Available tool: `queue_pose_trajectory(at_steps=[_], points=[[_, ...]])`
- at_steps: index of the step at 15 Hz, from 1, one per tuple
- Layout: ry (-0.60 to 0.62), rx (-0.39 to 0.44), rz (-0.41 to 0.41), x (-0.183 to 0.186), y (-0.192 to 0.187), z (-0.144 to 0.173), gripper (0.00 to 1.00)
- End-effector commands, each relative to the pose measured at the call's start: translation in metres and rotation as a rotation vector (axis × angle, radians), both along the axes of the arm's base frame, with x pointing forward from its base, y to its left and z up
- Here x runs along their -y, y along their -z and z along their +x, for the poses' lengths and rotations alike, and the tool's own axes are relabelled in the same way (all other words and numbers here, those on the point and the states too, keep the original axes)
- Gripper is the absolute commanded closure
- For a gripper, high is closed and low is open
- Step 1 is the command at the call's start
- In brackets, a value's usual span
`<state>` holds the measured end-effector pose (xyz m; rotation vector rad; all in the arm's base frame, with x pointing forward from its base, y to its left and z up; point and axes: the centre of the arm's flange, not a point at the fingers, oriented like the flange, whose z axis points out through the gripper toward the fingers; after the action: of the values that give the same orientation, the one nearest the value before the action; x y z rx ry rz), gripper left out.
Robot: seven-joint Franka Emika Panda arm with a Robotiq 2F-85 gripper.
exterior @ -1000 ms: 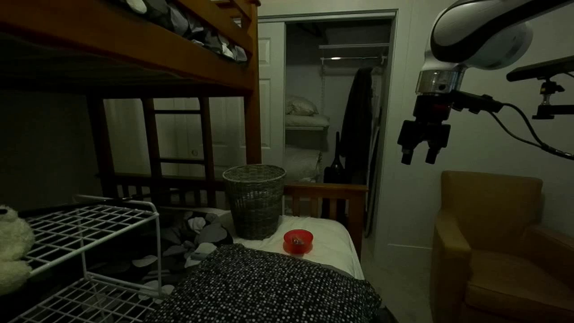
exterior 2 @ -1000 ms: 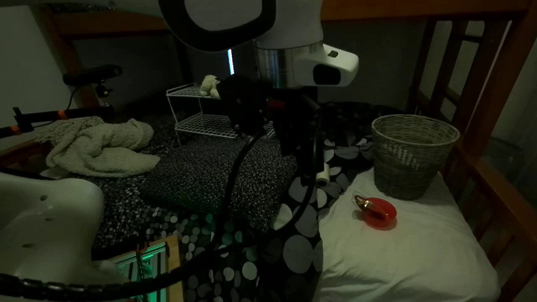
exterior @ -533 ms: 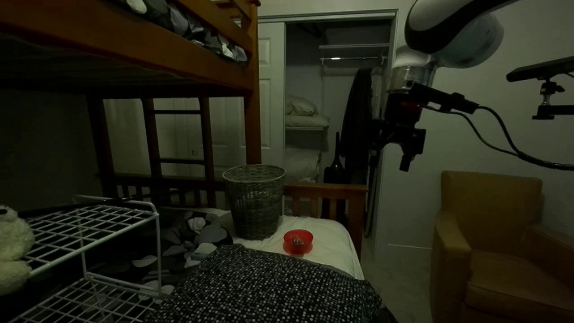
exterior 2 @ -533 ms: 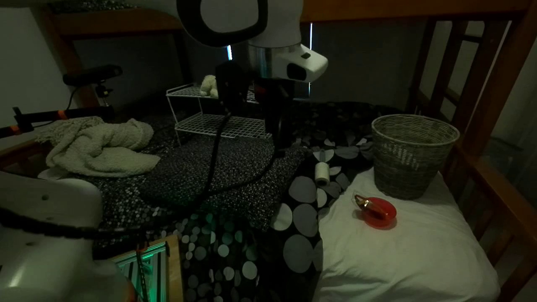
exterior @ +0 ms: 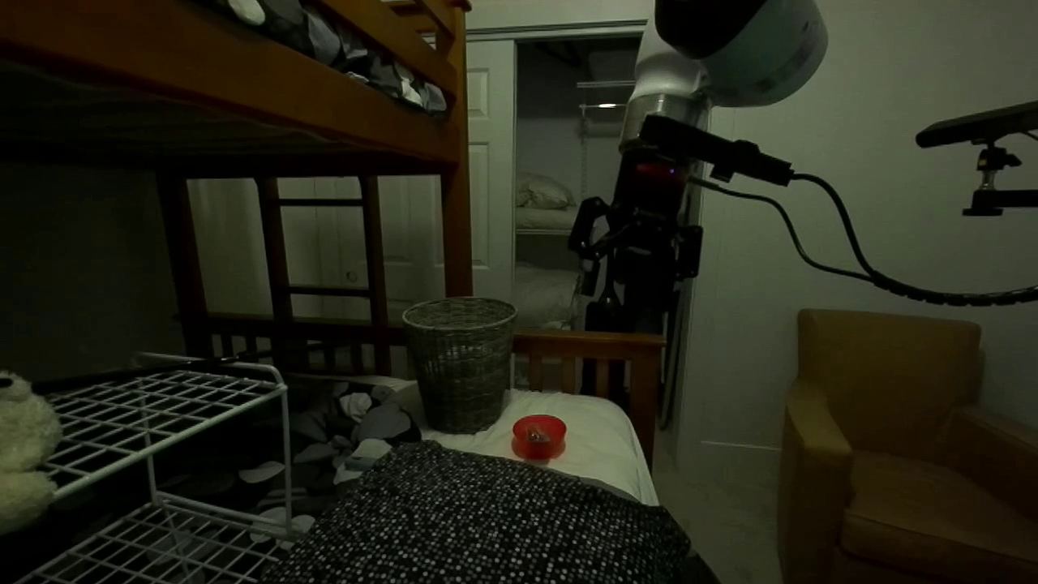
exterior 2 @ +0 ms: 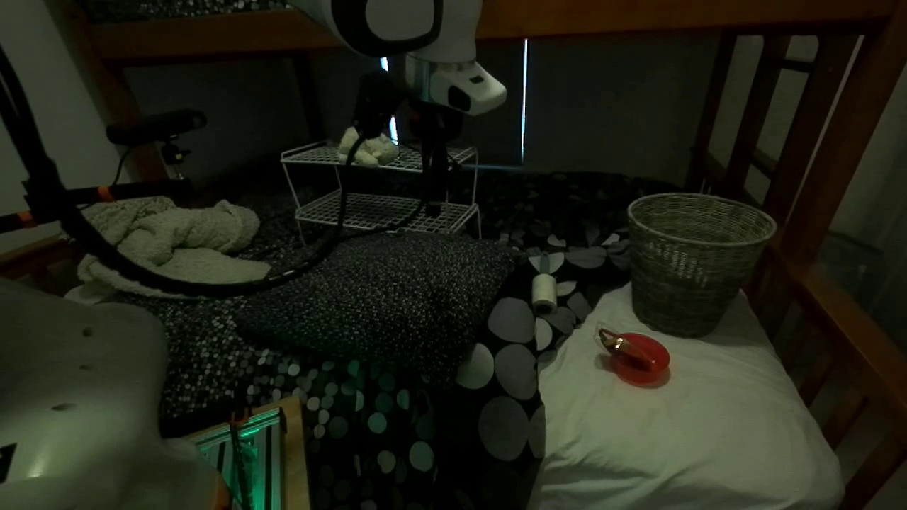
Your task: Put the black hanger in the basket
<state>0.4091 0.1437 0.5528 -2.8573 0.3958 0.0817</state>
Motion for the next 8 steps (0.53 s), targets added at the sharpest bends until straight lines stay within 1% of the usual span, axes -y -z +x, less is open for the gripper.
queue_pose_trajectory(at_steps=[1,3,5,6,8], points=[[0.065,-0.017,0.017,-0.006,0.002,0.002,0.0],[0.062,-0.025,0.165,-0.037,0.002,0.017,0.0],[0.033,-0.051,0.283,-0.066,-0.005,0.032,0.0],[0.034,-0.05,0.335,-0.081,-0.008,0.041,0.0],[0.054,-0.059,0.412,-0.105,-0.016,0.062,0.0]])
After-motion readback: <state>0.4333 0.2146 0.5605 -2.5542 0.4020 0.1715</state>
